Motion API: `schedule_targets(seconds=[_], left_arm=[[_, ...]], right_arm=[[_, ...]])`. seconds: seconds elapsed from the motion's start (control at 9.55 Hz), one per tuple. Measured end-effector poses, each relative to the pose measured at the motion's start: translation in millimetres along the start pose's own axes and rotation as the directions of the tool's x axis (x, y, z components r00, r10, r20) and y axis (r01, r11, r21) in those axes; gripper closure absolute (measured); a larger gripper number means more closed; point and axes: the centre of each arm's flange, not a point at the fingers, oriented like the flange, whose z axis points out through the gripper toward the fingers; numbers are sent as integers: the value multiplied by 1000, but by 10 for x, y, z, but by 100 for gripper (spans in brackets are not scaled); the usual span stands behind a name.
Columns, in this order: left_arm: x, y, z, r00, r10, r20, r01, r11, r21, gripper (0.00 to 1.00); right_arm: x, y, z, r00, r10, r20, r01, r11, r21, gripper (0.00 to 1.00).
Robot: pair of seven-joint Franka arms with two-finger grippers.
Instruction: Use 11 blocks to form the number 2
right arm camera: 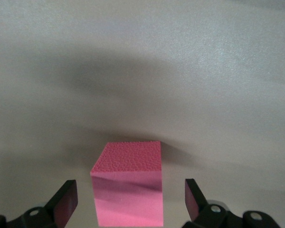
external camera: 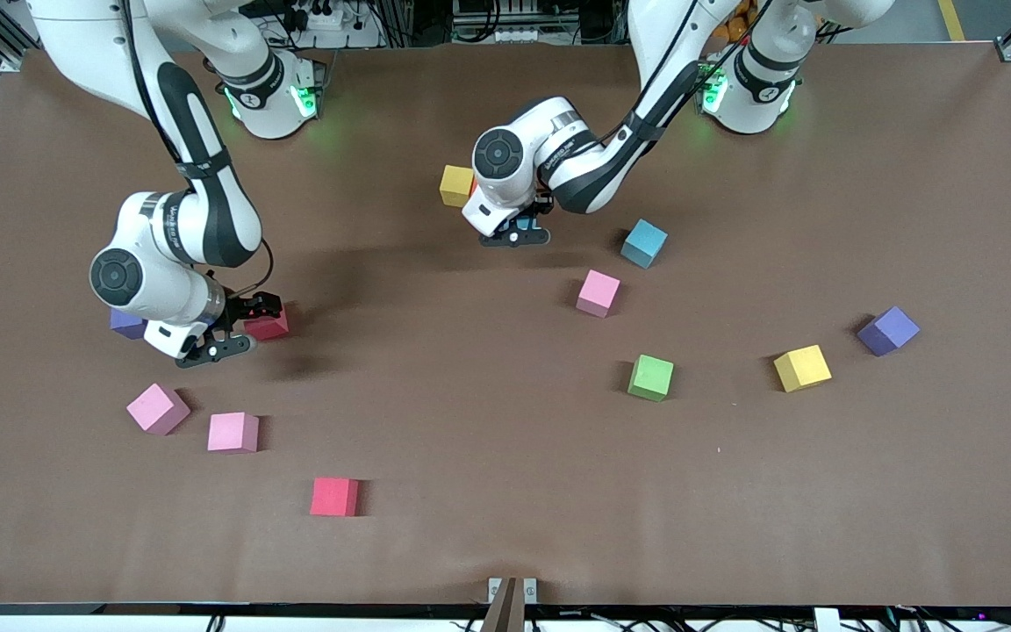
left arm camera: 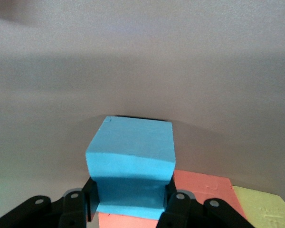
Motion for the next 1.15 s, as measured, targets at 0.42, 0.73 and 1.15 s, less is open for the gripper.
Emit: schedule_targets(seconds=[0.42,0.73,1.15], left_arm=[[-50,46,55,1000,11,0,-11,1000,-1,45],[-48,45,72,1000,10,2,-10,1000,0,45],[-45,42,104,1000,9,6,-9,1000,4,3]], right_arm=[[-50,30,207,1000,5,4,-5,1000,-17,0],[-86,20,314,1000,4,9,-4,1000,-23,10],[-84,14,310,1000,3,8,-3,1000,-22,39]])
